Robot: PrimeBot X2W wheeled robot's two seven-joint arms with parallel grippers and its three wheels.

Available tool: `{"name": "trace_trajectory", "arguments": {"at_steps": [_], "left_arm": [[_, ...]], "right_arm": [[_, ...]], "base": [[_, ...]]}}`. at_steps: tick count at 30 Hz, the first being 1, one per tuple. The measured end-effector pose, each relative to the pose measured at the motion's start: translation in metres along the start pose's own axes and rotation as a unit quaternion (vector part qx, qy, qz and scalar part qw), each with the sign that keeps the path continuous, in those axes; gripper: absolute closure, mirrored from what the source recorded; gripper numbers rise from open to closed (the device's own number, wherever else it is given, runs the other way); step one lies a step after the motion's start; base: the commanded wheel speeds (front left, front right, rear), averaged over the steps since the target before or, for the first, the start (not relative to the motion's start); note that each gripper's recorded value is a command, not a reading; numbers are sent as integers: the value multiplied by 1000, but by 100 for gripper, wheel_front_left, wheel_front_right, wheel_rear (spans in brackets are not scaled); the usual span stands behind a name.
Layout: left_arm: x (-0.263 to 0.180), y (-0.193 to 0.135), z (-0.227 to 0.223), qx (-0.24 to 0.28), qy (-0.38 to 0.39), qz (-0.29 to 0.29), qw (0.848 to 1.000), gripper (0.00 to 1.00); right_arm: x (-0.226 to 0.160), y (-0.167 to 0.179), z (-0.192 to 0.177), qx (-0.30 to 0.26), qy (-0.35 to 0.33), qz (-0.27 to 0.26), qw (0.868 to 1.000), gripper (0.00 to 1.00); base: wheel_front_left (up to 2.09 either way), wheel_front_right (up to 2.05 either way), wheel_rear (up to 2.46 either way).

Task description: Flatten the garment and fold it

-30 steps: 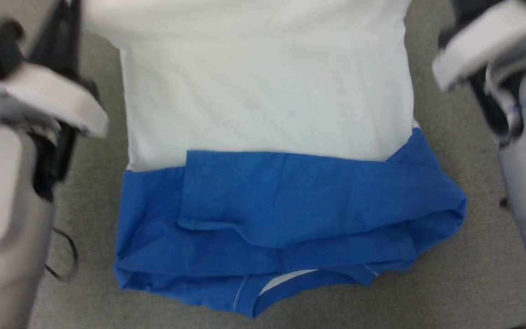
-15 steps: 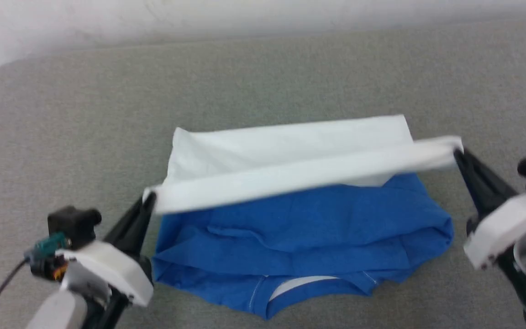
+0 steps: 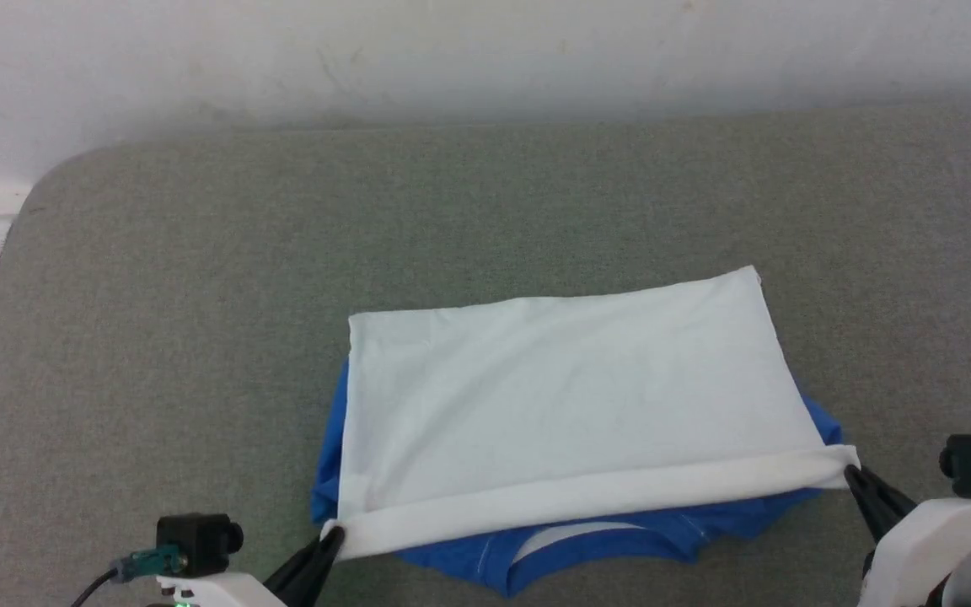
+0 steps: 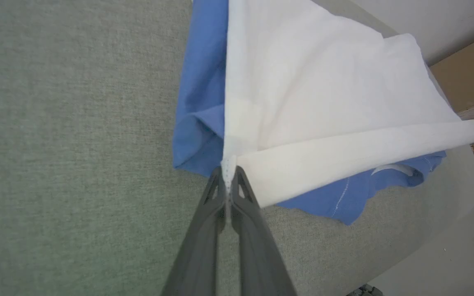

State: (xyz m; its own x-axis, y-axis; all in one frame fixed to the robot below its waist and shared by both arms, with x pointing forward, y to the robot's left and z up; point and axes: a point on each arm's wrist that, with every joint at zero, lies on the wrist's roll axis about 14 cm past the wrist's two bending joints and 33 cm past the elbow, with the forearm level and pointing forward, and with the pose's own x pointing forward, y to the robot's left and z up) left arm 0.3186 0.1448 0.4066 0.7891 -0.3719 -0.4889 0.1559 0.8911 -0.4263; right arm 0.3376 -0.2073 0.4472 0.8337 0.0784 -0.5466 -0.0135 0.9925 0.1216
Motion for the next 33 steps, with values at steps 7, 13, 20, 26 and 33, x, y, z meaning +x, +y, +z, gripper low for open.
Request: {"name": "trace_trajectory", "arguments": {"at_steps": [7, 13, 20, 26, 33], "left_arm": [[4, -2, -27, -13, 40, -4, 999, 100], [14, -2, -36, -7, 48, -5, 999, 0], [14, -9, -25, -6, 5, -5, 1000, 0], [5, 7, 20, 37, -106, 47, 993, 0], [-7, 14, 101, 88, -270, 95, 954, 0]], "right_arm": [[9, -5, -32, -11, 54, -16, 998, 100], [25, -1, -55, -7, 88, -8, 996, 1], [22, -3, -48, 12, 65, -12, 998, 0], [10, 0, -7, 38, -20, -8, 999, 0], [11, -8, 37, 41, -108, -21, 993, 0]], "base": [[0, 0, 0], [0, 0, 0], [0, 0, 0], [0, 0, 0], [0, 0, 0]]}}
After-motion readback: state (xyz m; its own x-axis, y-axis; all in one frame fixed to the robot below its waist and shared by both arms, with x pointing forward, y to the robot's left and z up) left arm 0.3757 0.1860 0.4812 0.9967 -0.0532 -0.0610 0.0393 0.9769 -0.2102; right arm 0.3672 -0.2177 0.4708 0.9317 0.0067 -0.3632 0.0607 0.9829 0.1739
